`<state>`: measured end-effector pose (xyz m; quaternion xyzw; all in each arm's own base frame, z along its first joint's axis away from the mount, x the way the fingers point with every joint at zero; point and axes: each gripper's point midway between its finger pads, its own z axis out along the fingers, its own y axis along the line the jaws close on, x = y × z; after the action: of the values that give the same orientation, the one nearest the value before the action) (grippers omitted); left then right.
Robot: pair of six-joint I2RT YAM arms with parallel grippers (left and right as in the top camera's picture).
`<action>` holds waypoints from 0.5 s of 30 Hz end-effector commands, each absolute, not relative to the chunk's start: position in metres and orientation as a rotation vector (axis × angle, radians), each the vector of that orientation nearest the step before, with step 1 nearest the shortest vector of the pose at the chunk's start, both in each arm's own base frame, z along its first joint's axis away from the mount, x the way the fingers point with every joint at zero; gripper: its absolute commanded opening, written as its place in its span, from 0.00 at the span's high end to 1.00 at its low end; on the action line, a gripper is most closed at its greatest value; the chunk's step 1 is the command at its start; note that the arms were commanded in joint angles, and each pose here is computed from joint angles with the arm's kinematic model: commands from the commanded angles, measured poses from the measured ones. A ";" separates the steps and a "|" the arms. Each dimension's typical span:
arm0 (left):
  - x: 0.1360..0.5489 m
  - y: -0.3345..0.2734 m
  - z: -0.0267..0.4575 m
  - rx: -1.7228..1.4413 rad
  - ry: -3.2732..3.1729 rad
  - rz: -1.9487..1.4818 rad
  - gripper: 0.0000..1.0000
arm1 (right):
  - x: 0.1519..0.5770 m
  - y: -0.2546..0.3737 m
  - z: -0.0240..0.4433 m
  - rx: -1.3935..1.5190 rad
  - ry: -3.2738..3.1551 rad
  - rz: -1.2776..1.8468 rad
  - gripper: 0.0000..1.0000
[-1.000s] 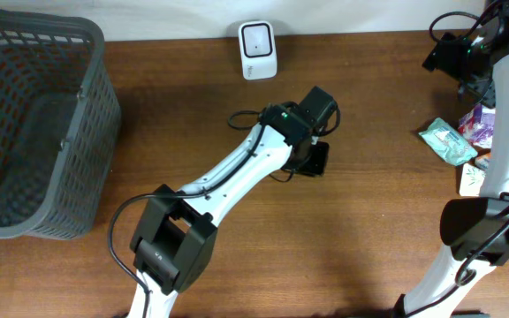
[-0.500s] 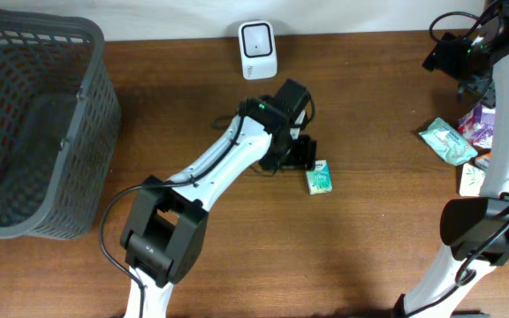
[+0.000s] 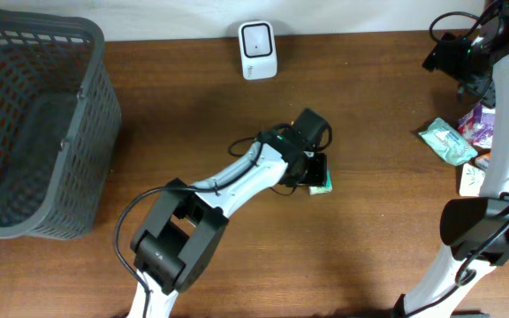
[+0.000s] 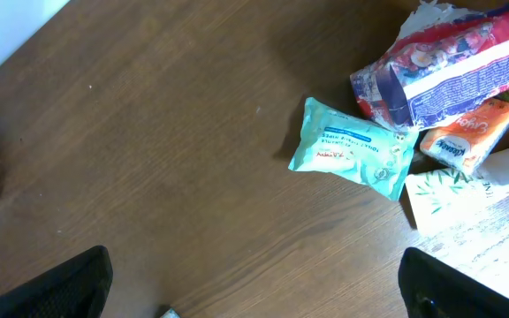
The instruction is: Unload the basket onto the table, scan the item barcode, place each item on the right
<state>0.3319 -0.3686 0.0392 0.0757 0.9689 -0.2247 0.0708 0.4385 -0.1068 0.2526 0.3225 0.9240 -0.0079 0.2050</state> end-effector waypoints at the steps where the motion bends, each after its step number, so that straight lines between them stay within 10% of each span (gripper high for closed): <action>1: 0.332 -0.361 0.012 0.157 2.960 -0.586 0.54 | 0.438 -0.108 0.255 0.894 2.571 -0.043 0.01; 9: 0.336 -0.354 -0.003 0.142 2.964 -0.510 0.97 | 0.438 -0.108 0.255 0.894 2.571 -0.043 0.01; 15: 0.369 -0.316 0.048 0.361 2.837 -0.145 1.00 | 0.438 -0.108 0.255 0.894 2.571 -0.043 0.01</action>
<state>0.3304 -0.3475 0.0198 0.0902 0.9836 -0.1468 0.0540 0.4386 -0.1068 0.2526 0.3227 0.9239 -0.0078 0.2052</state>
